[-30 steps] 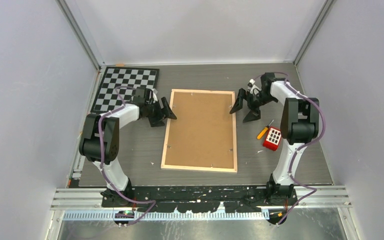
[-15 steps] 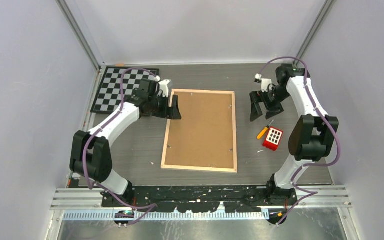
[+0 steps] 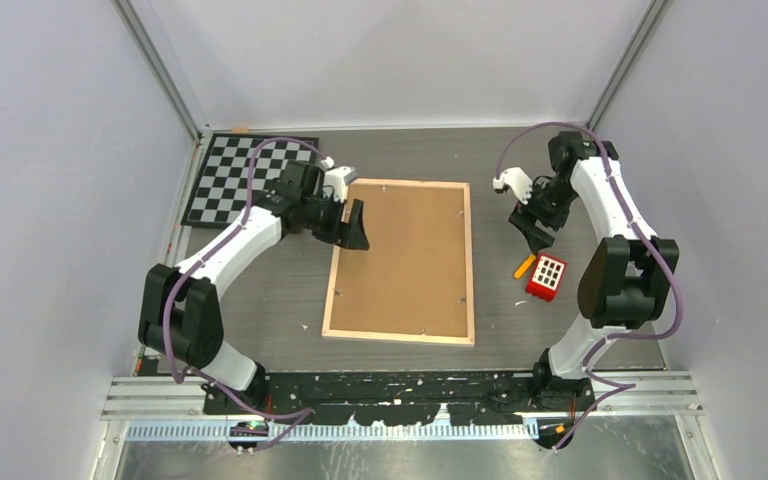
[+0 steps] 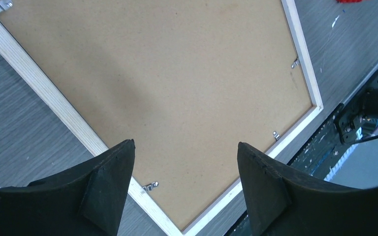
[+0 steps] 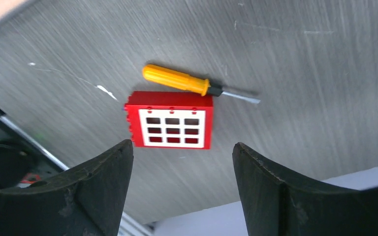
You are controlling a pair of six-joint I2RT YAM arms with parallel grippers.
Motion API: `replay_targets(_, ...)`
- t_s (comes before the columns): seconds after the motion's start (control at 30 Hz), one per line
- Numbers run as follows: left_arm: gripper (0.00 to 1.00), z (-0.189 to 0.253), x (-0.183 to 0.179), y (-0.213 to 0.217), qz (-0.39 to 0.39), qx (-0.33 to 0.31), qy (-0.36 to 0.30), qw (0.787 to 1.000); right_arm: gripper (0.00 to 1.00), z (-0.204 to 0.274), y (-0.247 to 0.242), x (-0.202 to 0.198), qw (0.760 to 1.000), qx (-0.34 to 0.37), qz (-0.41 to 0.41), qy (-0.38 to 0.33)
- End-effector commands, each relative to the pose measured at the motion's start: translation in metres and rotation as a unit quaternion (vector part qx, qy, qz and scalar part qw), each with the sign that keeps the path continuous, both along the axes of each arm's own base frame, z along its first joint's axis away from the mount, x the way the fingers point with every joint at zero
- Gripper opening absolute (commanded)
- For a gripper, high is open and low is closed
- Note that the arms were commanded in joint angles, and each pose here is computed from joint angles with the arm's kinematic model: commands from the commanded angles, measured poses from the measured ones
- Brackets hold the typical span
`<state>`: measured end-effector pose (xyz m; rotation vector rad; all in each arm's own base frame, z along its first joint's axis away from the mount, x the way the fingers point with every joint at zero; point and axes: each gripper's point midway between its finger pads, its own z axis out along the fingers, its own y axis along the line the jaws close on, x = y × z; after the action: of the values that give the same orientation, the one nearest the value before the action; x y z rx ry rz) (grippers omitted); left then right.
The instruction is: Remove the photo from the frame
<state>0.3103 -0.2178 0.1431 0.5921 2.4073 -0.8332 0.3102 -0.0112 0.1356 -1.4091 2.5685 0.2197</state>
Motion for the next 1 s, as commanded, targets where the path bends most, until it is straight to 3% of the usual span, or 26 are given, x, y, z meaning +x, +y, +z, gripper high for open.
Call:
replay_targets(0.0,0.77,0.027,-0.003,-0.002,-0.028,-0.011,-0.03,0.999,0.76,-0.002,-0.007,0.029,0.99,-0.02,0.131,-0.053)
replay_targets(0.2,0.76,0.025,-0.005,0.005,-0.024,0.01,-0.028,0.999,0.62,-0.02,0.005,0.037,0.985,0.007,0.166,-0.053)
replay_targets(0.97,0.74,0.026,0.015,0.018,0.006,0.021,-0.002,1.0,0.6,-0.105,-0.013,0.02,0.963,-0.031,0.268,-0.01)
